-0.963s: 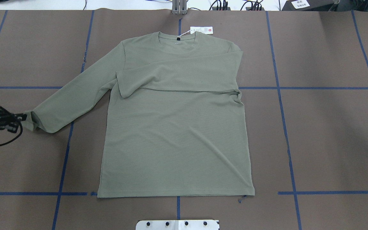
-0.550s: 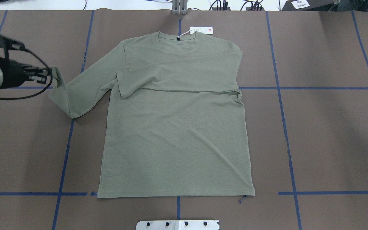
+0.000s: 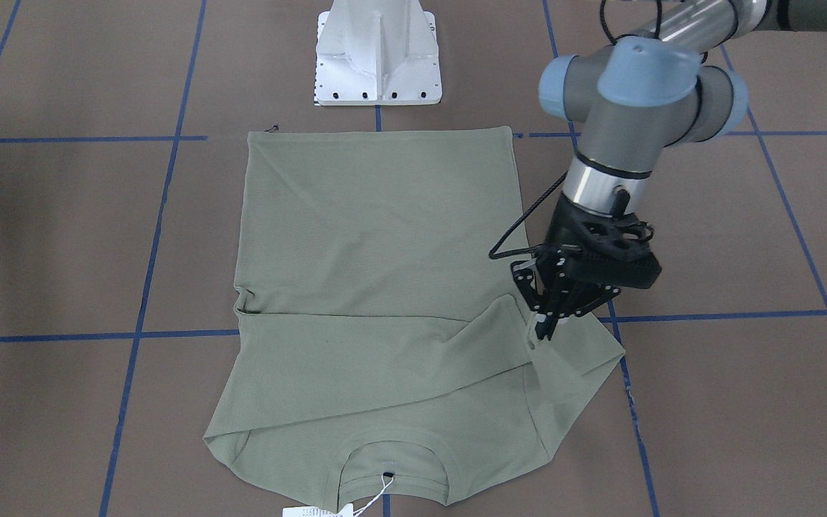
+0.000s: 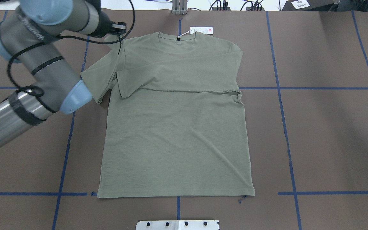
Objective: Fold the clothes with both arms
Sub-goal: 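Carry the sleeve across the shirt body with the left gripper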
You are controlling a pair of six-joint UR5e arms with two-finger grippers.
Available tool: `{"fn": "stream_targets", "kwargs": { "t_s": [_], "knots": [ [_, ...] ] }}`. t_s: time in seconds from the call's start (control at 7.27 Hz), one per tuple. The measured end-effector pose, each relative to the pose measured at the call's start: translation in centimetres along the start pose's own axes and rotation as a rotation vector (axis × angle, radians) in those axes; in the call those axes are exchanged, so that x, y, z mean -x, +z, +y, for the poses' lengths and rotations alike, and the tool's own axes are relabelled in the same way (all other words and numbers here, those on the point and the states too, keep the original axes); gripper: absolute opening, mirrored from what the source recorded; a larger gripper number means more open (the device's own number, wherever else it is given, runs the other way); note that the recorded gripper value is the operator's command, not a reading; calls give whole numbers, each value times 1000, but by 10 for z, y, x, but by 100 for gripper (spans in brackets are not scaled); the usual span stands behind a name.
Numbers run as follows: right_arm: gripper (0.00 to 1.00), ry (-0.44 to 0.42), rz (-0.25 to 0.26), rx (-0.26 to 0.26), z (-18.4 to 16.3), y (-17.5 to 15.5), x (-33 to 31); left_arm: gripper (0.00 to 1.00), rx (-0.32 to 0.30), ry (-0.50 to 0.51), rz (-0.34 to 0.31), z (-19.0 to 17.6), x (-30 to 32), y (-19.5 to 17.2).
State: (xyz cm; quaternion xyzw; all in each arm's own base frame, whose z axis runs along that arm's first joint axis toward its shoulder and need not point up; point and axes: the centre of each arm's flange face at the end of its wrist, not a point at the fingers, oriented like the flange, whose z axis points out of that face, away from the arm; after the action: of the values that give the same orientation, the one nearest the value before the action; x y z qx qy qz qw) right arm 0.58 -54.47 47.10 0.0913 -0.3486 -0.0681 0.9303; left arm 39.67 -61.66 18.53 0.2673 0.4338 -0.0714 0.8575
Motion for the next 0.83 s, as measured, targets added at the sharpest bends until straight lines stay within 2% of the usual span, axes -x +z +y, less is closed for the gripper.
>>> {"fn": "stream_targets", "kwargs": {
  "t_s": [0.14, 0.28, 0.55, 0.83],
  "knots": [
    [100, 1, 0, -1, 0, 0, -1, 0, 6, -38, 10, -4, -60, 20],
    [100, 3, 1, -1, 0, -1, -1, 0, -4, -44, 38, 11, -112, 31],
    [100, 10, 2, -1, 2, -1, -5, 0, -43, 11, 159, 64, -180, 41],
    [100, 12, 2, -3, 4, -2, -6, 0, -91, 133, 291, 140, -221, 55]
  ]
}}
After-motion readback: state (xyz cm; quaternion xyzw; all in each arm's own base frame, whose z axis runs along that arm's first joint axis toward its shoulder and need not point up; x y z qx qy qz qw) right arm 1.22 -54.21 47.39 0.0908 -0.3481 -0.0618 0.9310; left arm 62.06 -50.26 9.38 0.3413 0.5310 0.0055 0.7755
